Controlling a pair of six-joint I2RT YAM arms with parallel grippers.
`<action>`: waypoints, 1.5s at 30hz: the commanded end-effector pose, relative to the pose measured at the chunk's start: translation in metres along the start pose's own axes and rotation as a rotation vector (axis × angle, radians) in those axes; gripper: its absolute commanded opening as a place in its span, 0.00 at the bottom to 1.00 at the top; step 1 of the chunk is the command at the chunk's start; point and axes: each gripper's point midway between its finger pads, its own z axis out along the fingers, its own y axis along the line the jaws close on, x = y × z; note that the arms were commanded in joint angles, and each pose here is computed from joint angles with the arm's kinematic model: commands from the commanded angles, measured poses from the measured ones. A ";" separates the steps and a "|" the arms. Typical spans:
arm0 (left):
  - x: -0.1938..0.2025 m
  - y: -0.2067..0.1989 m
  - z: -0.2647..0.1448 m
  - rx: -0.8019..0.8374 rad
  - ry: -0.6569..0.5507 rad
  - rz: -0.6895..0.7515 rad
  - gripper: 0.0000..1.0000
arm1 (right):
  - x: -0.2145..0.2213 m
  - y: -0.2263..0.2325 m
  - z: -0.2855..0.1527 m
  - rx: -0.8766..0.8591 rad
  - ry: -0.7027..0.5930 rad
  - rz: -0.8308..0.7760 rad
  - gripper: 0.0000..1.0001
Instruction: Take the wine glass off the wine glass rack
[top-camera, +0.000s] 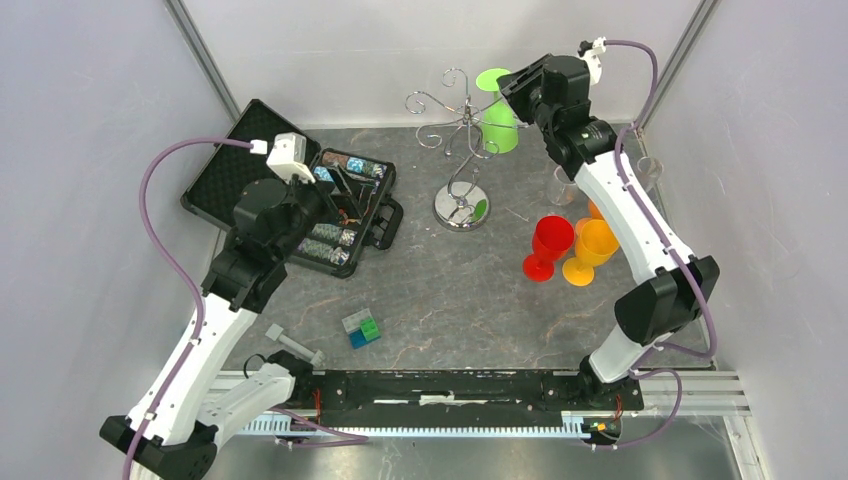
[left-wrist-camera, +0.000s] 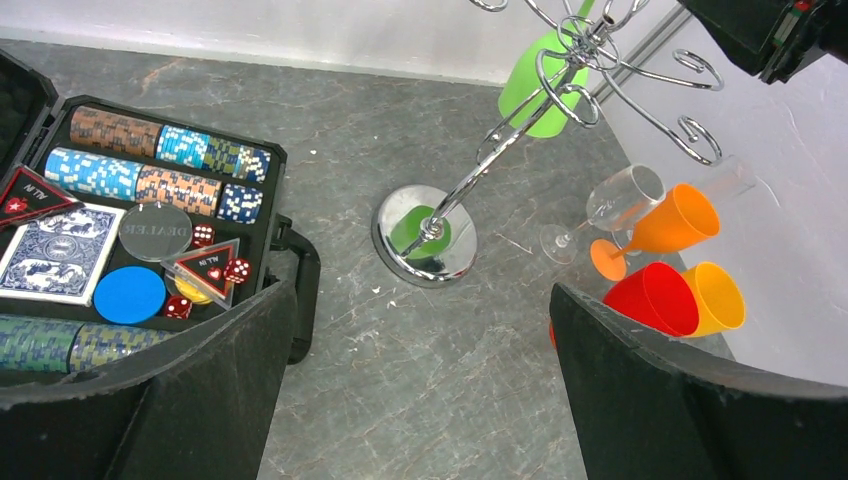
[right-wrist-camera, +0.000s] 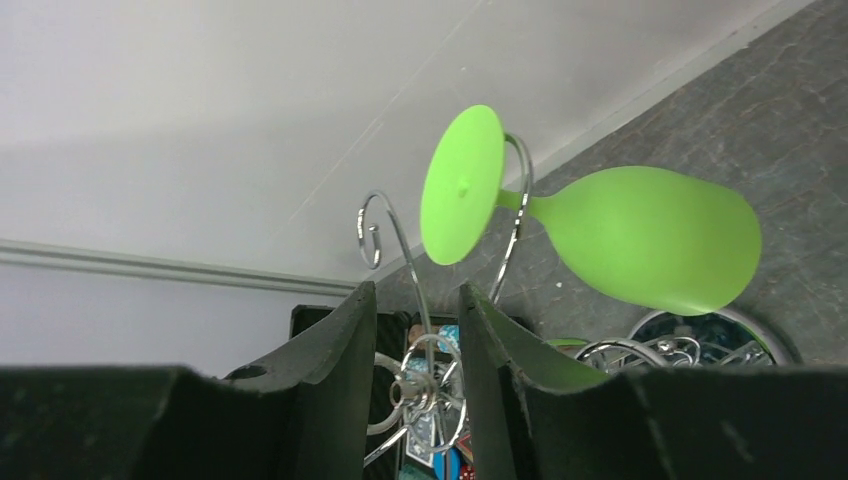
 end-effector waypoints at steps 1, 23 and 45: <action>-0.002 0.008 0.000 -0.028 -0.021 0.044 1.00 | -0.010 -0.001 0.005 0.033 -0.051 -0.013 0.42; 0.004 0.010 0.000 -0.031 -0.010 0.038 1.00 | -0.001 -0.013 0.031 0.037 -0.051 0.055 0.30; 0.007 0.011 0.003 -0.033 -0.004 0.034 1.00 | 0.002 -0.035 0.053 0.080 -0.043 0.133 0.35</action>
